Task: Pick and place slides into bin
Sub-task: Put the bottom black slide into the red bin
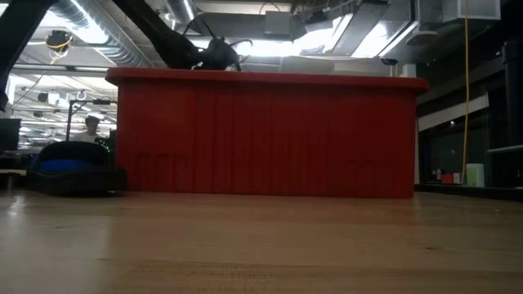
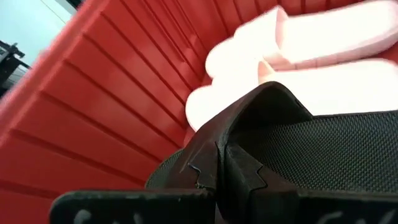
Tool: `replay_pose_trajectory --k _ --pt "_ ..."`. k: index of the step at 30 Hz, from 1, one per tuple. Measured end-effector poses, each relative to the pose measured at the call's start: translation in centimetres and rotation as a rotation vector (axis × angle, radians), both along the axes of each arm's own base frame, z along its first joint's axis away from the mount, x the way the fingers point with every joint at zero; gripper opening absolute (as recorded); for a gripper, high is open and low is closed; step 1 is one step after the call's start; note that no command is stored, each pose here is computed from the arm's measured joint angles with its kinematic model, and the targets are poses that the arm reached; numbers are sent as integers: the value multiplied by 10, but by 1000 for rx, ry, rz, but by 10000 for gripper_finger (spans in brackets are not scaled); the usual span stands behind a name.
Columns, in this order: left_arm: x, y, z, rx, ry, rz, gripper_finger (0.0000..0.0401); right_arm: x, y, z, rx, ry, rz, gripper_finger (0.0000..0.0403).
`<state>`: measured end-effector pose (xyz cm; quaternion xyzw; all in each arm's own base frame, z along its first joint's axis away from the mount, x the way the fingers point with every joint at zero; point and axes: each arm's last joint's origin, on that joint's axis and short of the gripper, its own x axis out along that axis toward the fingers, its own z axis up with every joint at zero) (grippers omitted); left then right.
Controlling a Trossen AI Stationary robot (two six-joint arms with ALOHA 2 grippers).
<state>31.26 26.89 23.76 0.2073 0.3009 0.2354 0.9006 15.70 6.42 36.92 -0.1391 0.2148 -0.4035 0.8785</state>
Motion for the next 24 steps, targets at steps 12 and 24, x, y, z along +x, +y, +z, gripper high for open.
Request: replay_pose_trajectory --k 12,24 --pt "7 15 -28 37 26 26 3 0 0 2 18 -35 0 6" --pt "1 24 -31 -36 -48 31 3 0 0 4 -37 -9 9 6"
